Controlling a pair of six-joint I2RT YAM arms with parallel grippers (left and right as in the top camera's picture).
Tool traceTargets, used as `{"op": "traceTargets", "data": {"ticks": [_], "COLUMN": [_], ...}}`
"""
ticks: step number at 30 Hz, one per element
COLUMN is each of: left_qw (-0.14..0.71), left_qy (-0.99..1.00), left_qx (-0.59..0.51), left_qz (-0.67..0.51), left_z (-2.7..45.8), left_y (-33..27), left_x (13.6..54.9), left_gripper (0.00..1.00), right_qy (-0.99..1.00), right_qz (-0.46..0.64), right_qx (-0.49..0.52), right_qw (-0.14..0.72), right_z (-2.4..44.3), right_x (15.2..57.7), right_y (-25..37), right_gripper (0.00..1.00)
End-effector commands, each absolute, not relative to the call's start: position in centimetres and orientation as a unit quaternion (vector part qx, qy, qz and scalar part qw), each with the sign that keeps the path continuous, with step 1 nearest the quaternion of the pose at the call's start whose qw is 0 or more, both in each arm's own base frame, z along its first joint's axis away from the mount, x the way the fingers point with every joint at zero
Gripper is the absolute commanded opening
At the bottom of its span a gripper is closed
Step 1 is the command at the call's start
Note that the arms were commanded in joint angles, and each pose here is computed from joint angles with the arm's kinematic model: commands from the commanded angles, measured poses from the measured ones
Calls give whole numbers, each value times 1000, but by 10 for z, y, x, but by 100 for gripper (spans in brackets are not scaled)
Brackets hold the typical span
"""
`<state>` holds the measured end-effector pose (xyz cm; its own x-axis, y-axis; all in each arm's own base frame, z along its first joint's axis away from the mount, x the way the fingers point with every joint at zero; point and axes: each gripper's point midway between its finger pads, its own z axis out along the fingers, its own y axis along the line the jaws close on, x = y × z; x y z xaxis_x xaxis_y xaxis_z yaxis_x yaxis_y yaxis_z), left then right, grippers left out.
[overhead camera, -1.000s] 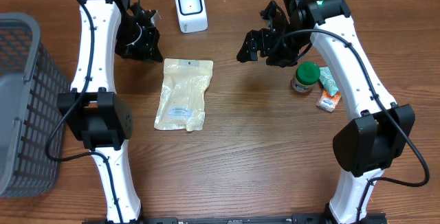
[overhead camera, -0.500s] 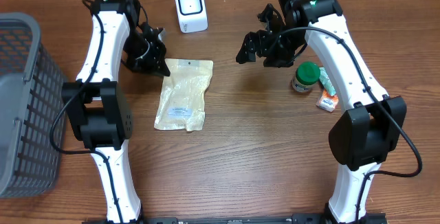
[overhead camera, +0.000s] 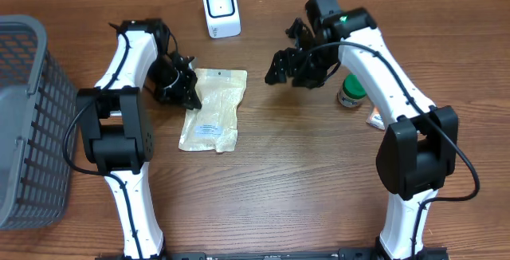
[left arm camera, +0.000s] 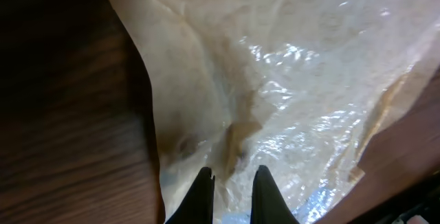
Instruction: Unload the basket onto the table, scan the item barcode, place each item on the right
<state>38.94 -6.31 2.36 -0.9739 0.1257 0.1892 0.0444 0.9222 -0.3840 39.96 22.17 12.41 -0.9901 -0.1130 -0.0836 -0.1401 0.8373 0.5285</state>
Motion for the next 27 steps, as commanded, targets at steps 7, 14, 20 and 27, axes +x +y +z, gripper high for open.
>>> {"op": "traceTargets", "data": {"ticks": [7, 14, 20, 27], "left_qw": [120, 117, 116, 115], "left_qy": [-972, -973, -973, -973], "left_qx": [-50, -42, -41, -43], "left_qz": [197, 196, 195, 195], "left_z": [6, 5, 5, 5], "left_y": [-67, -67, -67, -71], "left_x": [379, 381, 382, 382], "left_gripper": [4, 4, 4, 4], "right_qy": [942, 936, 932, 934], "right_qz": [334, 352, 363, 357], "right_qx": [-19, -19, -13, 7], "right_qw": [17, 6, 8, 6], "right_z": [82, 51, 31, 5], "right_x": [397, 377, 359, 343], "right_y": [246, 272, 304, 329], "right_gripper": [44, 38, 52, 61]}}
